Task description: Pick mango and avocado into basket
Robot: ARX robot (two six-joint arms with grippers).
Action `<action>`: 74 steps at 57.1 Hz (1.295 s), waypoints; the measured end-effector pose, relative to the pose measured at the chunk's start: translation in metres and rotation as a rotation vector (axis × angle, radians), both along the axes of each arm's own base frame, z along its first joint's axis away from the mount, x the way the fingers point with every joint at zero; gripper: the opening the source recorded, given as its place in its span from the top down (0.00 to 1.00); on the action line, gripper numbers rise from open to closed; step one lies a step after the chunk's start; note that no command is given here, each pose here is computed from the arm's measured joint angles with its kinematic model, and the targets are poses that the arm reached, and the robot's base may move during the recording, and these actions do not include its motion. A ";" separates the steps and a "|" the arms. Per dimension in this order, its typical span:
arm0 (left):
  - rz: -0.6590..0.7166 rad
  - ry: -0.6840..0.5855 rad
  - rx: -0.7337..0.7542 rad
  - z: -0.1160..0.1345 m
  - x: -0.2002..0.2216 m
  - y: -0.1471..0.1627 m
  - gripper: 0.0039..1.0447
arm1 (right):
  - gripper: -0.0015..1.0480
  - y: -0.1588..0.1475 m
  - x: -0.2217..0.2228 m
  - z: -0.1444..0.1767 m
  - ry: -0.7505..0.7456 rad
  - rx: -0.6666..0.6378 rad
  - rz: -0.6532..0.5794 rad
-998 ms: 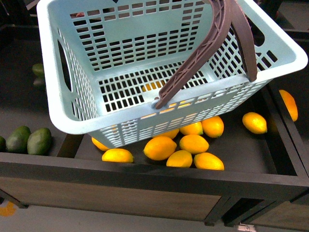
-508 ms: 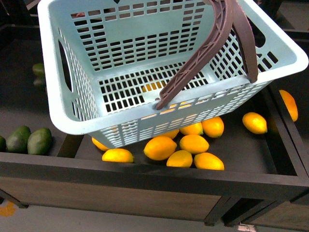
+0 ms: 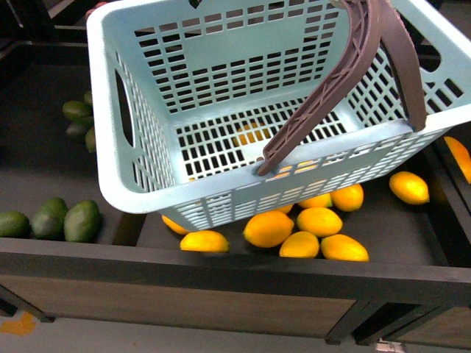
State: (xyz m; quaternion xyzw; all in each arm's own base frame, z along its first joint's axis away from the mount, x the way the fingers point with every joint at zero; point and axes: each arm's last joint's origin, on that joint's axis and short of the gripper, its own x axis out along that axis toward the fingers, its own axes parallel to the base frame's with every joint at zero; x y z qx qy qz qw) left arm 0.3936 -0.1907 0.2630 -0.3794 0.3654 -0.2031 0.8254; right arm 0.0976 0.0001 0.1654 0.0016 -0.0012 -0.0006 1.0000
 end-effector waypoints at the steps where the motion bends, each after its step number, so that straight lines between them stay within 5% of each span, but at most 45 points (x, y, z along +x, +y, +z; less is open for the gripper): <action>1: -0.001 0.002 -0.002 0.000 0.000 0.000 0.95 | 0.08 0.000 0.000 0.000 0.000 0.000 0.001; 74: 0.032 -0.006 0.012 0.000 0.003 0.007 0.95 | 0.07 0.000 0.000 0.000 0.005 0.000 0.003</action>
